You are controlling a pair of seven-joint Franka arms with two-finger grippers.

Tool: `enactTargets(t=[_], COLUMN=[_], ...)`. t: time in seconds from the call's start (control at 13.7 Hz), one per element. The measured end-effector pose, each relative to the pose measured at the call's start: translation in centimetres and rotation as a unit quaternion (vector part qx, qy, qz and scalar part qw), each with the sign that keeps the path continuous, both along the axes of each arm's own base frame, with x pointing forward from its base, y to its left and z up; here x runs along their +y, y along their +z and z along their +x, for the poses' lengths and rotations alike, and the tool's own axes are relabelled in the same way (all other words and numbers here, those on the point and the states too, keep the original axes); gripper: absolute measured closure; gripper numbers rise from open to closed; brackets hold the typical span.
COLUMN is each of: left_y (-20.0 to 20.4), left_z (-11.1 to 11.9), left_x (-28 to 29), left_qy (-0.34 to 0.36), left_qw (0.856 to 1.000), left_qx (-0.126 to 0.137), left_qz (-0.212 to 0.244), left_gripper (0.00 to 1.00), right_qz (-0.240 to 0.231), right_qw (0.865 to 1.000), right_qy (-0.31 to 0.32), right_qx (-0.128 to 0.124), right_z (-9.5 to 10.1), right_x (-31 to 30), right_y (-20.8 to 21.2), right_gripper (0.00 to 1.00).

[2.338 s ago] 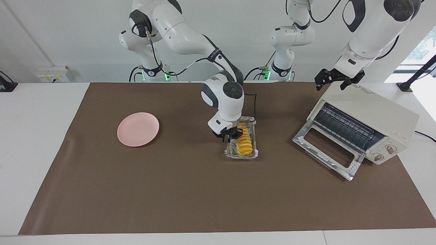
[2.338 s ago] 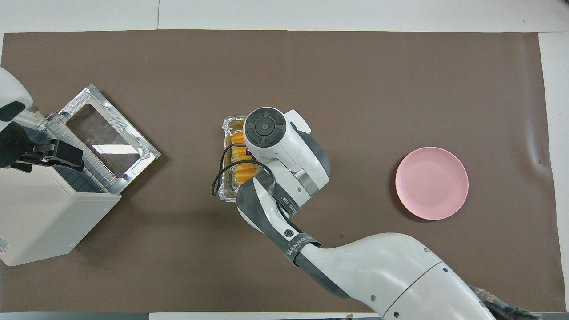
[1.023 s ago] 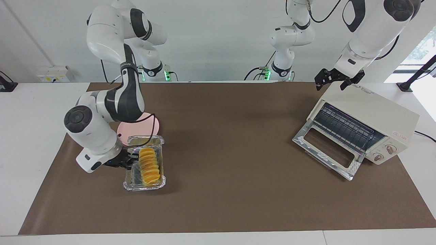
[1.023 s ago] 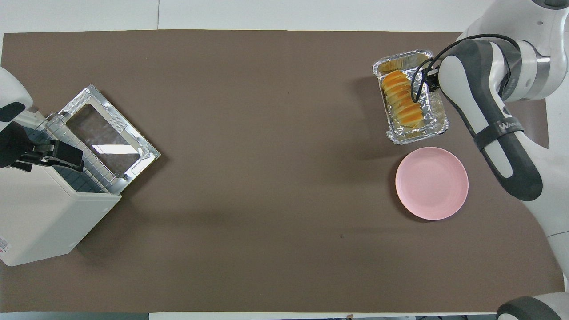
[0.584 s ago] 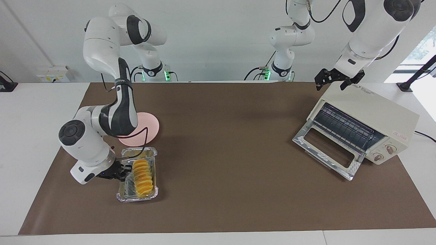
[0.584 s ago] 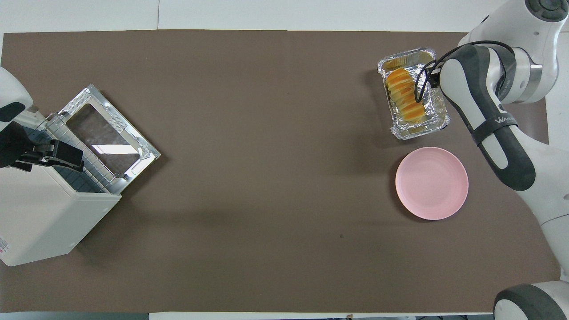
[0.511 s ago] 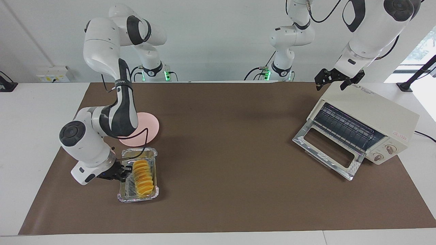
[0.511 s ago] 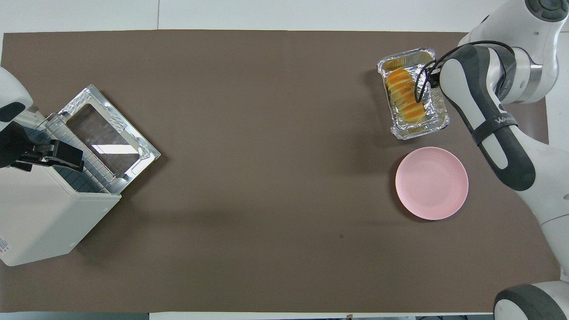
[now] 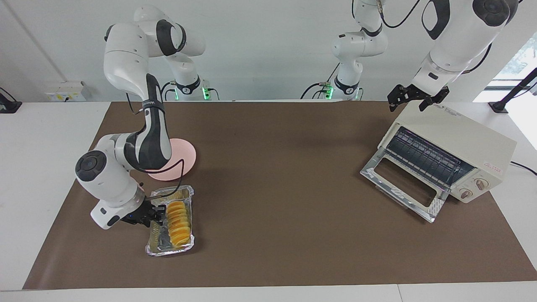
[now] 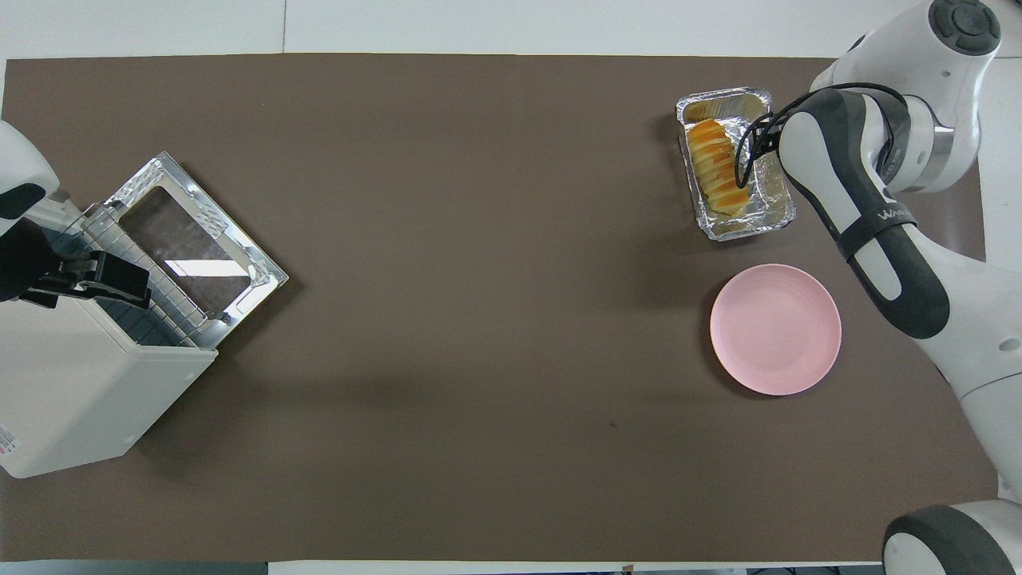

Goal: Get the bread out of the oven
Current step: 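Drag the foil tray beyond the pink plate with the right gripper, then tip the foil tray over the pink plate with the right gripper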

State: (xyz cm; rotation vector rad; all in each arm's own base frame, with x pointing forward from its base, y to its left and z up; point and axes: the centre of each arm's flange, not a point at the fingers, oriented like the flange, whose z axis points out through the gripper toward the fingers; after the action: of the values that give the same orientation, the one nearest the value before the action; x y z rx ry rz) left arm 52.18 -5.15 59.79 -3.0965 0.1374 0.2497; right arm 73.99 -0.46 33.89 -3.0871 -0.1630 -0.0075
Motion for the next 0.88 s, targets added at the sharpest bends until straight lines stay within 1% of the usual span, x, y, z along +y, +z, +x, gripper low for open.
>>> enactTargets(t=[0.07,0.15,0.29,0.44,0.51,0.66,0.8,0.88], left_y=[0.0,0.0,0.0,0.0,0.0,0.0,0.0,0.0], left_z=[0.0,0.0,0.0,0.0,0.0,0.0,0.0,0.0], left_x=[0.0,0.0,0.0,0.0,0.0,0.0,0.0,0.0], left_qy=[0.000,0.000,0.000,0.000,0.000,0.000,0.000,0.000], left_qw=[1.000,1.000,1.000,1.000,1.000,1.000,1.000,1.000], left_qx=[0.000,0.000,0.000,0.000,0.000,0.000,0.000,0.000], left_qz=[0.000,0.000,0.000,0.000,0.000,0.000,0.000,0.000], left_gripper=[0.00,0.00,0.00,0.00,0.00,0.00,0.00,0.00], right_qz=[-0.006,-0.010,-0.013,-0.024,-0.033,-0.038,-0.046,-0.046], right_qw=[1.000,1.000,1.000,0.999,0.999,0.998,0.997,0.997], right_qy=[0.006,0.010,0.020,0.036,0.040,0.046,0.049,0.047], right_qx=[0.008,0.010,0.004,-0.002,-0.008,-0.024,-0.028,-0.030], right_z=[-0.3,-0.6,-0.9,-0.9,-0.9,-1.2,-1.9,-2.0], right_x=[0.2,0.3,1.5,4.1,5.2,6.0,5.7,5.6], right_y=[0.8,1.9,3.7,3.8,3.2,0.5,-2.3,-2.9], right_gripper=[0.34,0.24,0.01,0.00,0.00,0.00,0.00,0.00])
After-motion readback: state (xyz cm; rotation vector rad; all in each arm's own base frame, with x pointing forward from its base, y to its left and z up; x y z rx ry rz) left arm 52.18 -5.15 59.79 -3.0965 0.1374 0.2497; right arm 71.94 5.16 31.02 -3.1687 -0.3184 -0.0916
